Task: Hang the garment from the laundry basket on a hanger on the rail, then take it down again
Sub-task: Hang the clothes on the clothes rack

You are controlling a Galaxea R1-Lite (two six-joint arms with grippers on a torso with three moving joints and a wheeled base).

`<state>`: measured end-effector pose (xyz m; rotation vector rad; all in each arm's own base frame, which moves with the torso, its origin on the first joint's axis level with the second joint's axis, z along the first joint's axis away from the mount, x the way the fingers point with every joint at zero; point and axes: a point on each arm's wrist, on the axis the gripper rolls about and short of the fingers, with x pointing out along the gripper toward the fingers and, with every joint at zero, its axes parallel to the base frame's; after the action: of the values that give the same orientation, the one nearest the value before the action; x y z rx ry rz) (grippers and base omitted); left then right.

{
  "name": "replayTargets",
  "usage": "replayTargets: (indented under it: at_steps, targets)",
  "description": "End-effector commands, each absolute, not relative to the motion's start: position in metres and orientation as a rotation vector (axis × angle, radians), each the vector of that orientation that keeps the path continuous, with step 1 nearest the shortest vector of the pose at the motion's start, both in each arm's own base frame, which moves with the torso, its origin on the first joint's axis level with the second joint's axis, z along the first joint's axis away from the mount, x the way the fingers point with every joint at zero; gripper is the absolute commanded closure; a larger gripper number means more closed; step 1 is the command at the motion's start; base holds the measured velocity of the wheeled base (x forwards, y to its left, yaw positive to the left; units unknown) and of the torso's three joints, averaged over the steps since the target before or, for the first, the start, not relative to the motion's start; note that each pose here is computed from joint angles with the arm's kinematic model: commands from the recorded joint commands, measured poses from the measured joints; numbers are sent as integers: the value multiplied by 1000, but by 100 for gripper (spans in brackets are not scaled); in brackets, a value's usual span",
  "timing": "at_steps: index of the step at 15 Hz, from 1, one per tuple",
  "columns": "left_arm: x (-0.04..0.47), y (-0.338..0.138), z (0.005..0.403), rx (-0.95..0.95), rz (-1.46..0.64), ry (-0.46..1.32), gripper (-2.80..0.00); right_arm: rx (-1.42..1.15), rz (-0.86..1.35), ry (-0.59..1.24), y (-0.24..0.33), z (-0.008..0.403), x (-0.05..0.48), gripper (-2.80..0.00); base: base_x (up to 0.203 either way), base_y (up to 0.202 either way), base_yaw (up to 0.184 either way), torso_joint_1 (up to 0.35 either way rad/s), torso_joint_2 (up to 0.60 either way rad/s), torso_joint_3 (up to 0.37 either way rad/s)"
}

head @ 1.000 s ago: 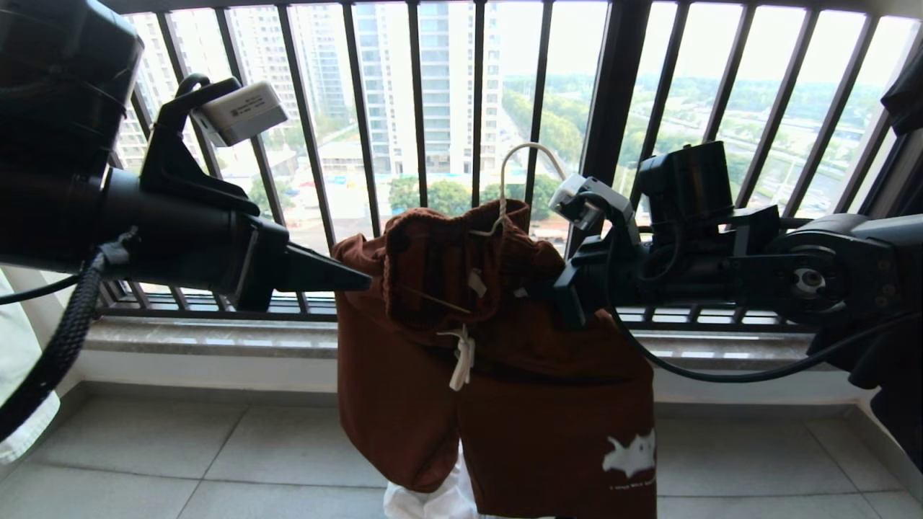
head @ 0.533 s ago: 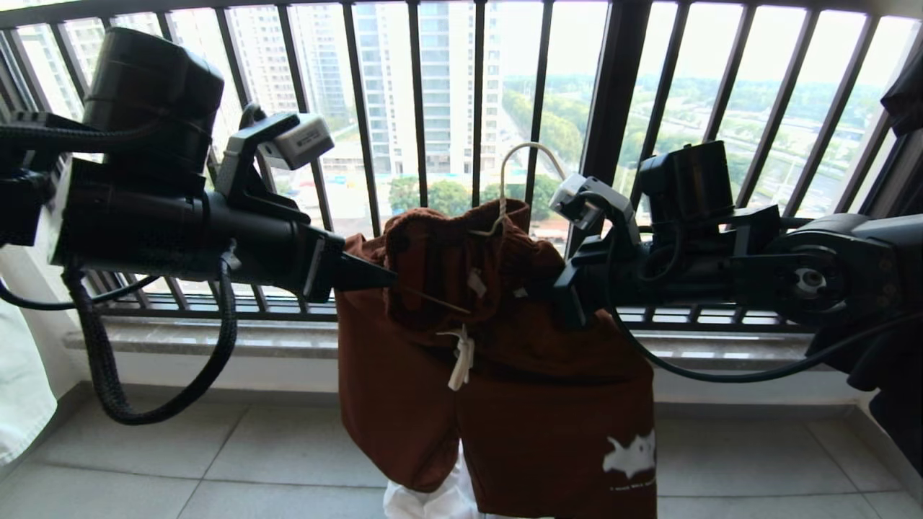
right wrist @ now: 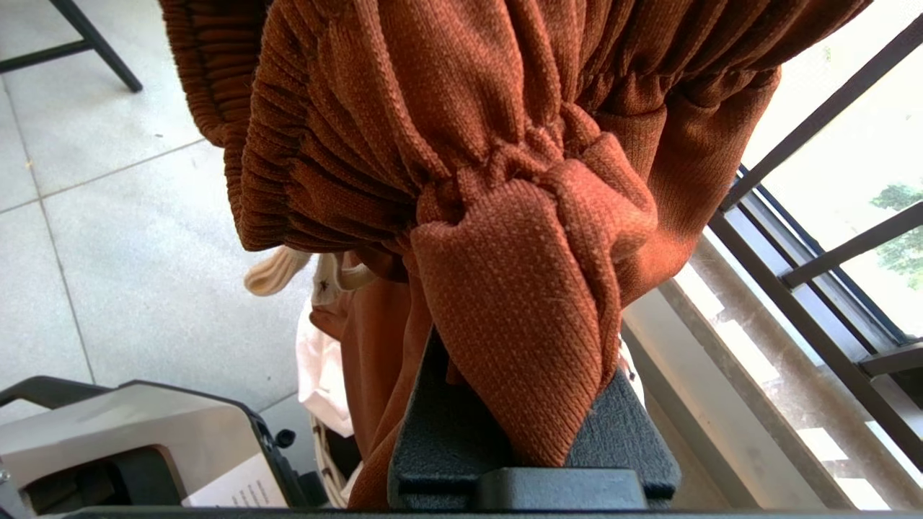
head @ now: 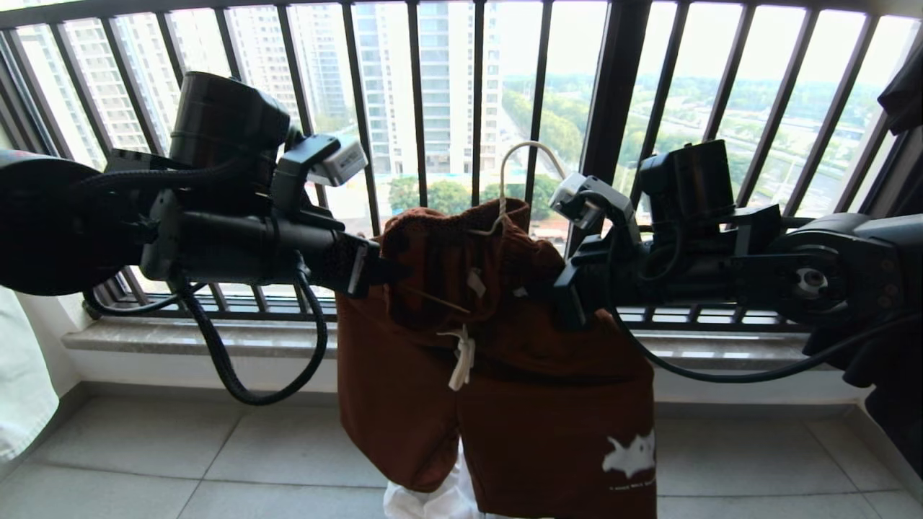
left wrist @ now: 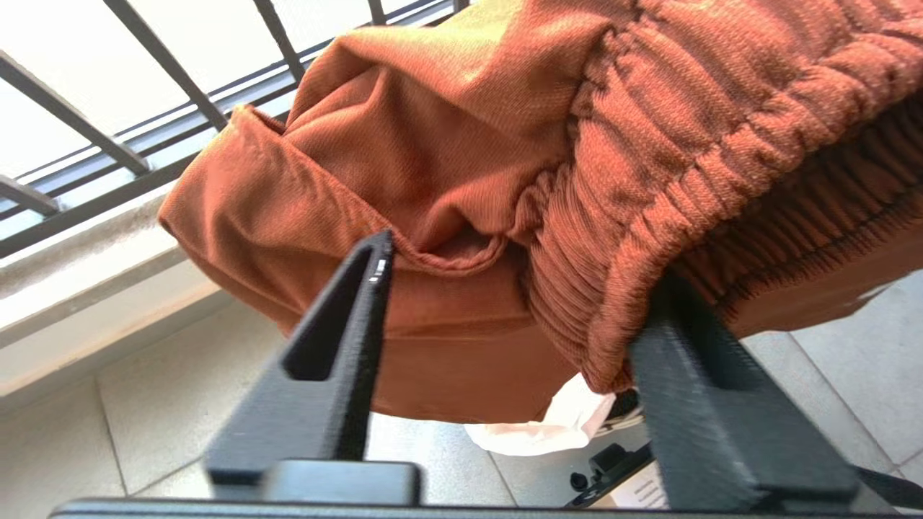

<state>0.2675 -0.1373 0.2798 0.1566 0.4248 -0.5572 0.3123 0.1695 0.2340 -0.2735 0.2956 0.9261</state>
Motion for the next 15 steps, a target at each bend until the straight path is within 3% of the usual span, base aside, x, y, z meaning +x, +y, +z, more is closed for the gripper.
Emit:
replayTargets:
  at_steps: [1,5,11,15]
  targets:
    - [271,-140,277,161,-553,434,0,-276,930,293,170,234,312,0,0,0,0,0,0,0]
    - [271,-138,290,155,-517,388,0,-274,930,292,170,235,312,0,0,0,0,0,0,0]
    - [259,-135,352,18,-291,258,0,-274,926,291,169,235,313,0,0,0,0,0,0,0]
    - [265,-141,354,11,-131,357,0,-273,919,287,168,236,314,0,0,0,0,0,0,0]
